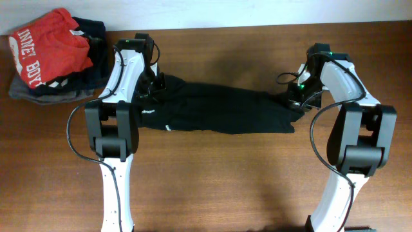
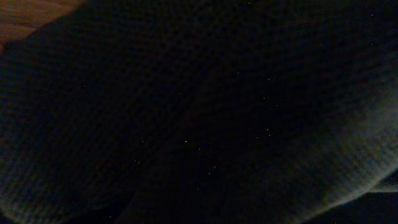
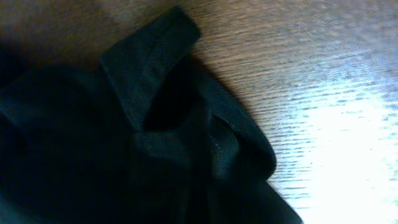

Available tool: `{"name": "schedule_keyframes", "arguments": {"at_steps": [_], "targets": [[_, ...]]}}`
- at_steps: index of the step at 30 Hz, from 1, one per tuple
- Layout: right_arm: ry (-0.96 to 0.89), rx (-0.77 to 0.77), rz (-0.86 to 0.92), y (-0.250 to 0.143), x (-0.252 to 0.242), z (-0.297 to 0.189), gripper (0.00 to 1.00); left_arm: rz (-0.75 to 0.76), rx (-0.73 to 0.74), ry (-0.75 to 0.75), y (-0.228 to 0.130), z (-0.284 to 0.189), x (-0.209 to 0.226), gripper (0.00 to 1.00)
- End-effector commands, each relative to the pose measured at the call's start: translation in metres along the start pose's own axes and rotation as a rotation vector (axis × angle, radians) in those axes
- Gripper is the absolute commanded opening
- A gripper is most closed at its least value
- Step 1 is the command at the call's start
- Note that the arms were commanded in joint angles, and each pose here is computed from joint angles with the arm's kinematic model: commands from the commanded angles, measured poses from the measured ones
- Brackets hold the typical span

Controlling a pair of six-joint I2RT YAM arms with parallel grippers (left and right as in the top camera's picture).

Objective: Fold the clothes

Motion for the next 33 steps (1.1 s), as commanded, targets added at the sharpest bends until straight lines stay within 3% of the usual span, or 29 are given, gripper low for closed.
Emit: {"name": "schedule_keyframes", "arguments": {"at_steps": [1, 6, 15, 23, 28, 33], "targets": [[0.020, 0.021, 0.001, -0.004, 0.000, 0.003, 0.04, -0.034, 0.006, 0.065, 0.004, 0.010, 0.019, 0.01], [-0.134, 0.047, 0.047, -0.010, -0.022, -0.008, 0.04, -0.049, 0.002, 0.113, 0.005, 0.009, 0.033, 0.01], [-0.149, 0.164, 0.062, -0.035, -0.017, -0.042, 0.04, -0.128, 0.013, 0.138, 0.007, 0.003, 0.064, 0.01], [-0.241, 0.135, 0.147, -0.032, -0.029, -0.045, 0.04, -0.137, 0.012, 0.137, 0.008, -0.004, 0.067, 0.01], [-0.203, 0.141, 0.137, -0.033, -0.024, -0.044, 0.07, -0.134, -0.006, 0.131, 0.011, -0.015, 0.065, 0.01], [-0.094, 0.174, 0.070, -0.037, -0.003, -0.042, 0.17, -0.133, -0.015, 0.129, 0.012, -0.020, 0.064, 0.01]]}}
Point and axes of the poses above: each gripper's point midway between its finger pads, its own z axis out along the fingers, its own x axis along the line the jaws close on, y = z × x, the point moved 2 cm from there along -z, back along the fingers, and after that the axes turned 2 degrees about -z, right-handed, at the moved point
